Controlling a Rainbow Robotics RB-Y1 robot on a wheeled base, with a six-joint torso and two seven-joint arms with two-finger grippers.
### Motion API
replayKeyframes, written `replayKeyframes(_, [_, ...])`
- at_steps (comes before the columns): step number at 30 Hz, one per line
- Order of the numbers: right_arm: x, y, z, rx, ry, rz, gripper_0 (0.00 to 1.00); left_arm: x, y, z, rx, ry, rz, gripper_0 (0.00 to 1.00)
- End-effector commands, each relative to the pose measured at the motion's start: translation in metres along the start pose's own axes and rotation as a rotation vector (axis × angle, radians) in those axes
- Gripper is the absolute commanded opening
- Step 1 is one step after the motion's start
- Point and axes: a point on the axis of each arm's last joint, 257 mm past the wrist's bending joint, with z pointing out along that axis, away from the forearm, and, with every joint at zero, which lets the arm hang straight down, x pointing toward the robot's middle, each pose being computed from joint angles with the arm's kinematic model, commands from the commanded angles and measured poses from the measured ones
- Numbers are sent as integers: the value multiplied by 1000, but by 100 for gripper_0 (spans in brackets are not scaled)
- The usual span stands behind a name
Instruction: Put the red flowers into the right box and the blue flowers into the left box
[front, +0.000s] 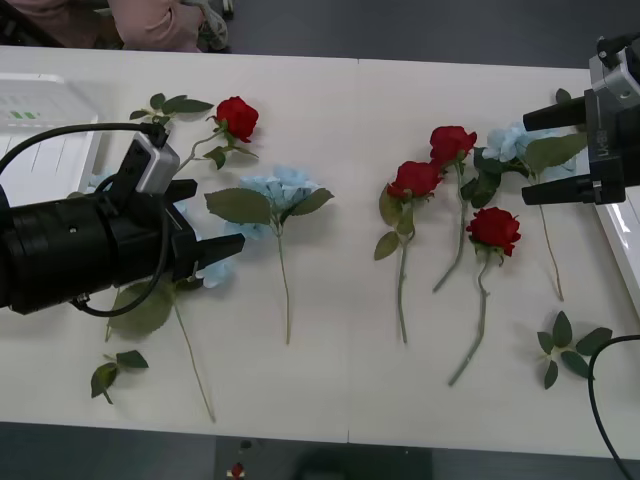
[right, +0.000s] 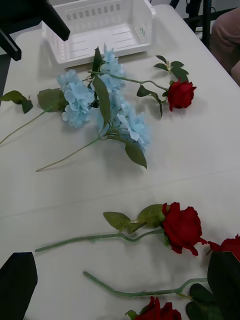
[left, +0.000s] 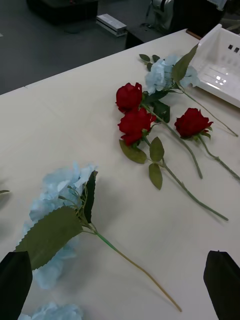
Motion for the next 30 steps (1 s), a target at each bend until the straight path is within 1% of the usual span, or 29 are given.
replayKeyframes(1, [-10,-5,-6,15,5,-66,100,-34,-12,2,20,-98,-31,100])
replayKeyframes(3, [-10,-5,-6,15,5,-66,100,-41,-9,0,14,-119,-36,100])
replayKeyframes(6, [-10,-5,-6,15,5,-66,100,-47,7,-8,-15,-112,-23,100])
replayKeyframes(7, [19,8,2,-18,18,14,100,-49,17,-14,-33,-93,-10,100])
replayKeyframes(8, [25,10,2,-19,21,29,100,-48,27,-21,-47,-59,-6,100])
replayKeyframes(12, [29,4,-6,7,51,20,100,-48,43,-42,-61,23,-38,100])
replayKeyframes(14, [35,-2,-12,28,83,65,100,-45,51,-53,-71,66,-58,100])
replayKeyframes(17, [47,-12,-19,74,133,160,100,-34,66,-63,-81,112,-124,100])
replayKeyframes(20, [61,-20,-27,121,186,258,100,-23,82,-67,-92,130,-203,100])
replayKeyframes(23, [80,-27,-34,179,247,401,100,-2,110,-71,-118,146,-316,100])
replayKeyframes(24, [84,-28,-35,190,258,429,100,1,114,-71,-122,146,-331,100])
replayKeyframes(25, [92,-31,-38,216,281,489,100,5,123,-73,-130,147,-361,100])
replayKeyframes(29, [118,-33,-43,293,345,672,100,18,143,-78,-163,161,-406,100])
replayKeyframes(30, [125,-34,-44,318,363,720,100,26,148,-80,-173,180,-416,100])
